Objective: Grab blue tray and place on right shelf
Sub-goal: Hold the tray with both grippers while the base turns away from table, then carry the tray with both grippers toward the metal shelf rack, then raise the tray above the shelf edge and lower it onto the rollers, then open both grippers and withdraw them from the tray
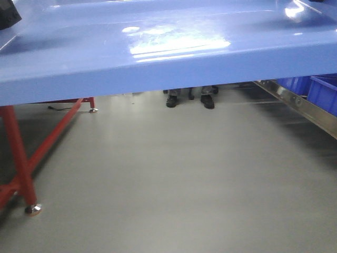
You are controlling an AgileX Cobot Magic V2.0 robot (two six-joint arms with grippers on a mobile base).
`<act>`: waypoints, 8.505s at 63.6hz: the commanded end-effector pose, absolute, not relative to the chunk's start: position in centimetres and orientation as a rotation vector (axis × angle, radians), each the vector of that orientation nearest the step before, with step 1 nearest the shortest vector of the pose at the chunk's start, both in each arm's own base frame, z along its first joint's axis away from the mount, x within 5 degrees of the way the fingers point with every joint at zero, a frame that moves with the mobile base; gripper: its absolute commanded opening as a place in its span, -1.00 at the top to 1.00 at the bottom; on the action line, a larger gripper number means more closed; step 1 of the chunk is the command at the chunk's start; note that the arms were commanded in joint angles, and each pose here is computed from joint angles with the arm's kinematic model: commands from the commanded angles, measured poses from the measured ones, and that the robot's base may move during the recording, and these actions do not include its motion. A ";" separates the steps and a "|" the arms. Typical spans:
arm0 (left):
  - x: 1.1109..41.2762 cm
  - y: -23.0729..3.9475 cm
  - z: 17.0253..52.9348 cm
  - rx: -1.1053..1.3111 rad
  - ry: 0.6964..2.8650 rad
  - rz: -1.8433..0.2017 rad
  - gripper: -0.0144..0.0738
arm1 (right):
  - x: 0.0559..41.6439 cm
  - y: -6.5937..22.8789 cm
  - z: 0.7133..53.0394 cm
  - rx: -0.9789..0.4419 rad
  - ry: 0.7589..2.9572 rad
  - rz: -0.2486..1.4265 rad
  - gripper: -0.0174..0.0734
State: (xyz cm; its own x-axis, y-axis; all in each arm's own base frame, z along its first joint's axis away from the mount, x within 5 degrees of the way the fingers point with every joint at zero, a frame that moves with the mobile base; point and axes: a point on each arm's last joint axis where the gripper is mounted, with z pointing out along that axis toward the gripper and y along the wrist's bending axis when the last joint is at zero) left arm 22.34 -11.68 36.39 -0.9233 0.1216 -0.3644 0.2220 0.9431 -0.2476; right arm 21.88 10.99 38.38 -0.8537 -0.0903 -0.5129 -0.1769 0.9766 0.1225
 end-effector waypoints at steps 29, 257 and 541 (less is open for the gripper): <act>21.7 -11.4 37.6 0.326 2.700 -0.383 0.78 | 21.7 10.4 40.3 -0.216 2.473 0.210 0.47; 21.6 -11.7 37.6 0.321 2.705 -0.423 0.78 | 21.7 10.4 40.3 -0.216 2.472 0.210 0.47; 6.2 -2.6 32.4 0.211 1.701 -0.379 0.78 | 8.6 3.8 32.3 -0.326 1.587 0.325 0.49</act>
State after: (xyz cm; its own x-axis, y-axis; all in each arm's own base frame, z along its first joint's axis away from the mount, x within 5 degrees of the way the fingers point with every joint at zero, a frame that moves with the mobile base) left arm 6.27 -3.05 30.96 -0.2822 -0.0320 -0.9588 0.3851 0.9116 -0.1438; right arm 8.64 3.67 30.53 -0.1560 -0.0294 -0.9873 -0.3846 0.9225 0.0333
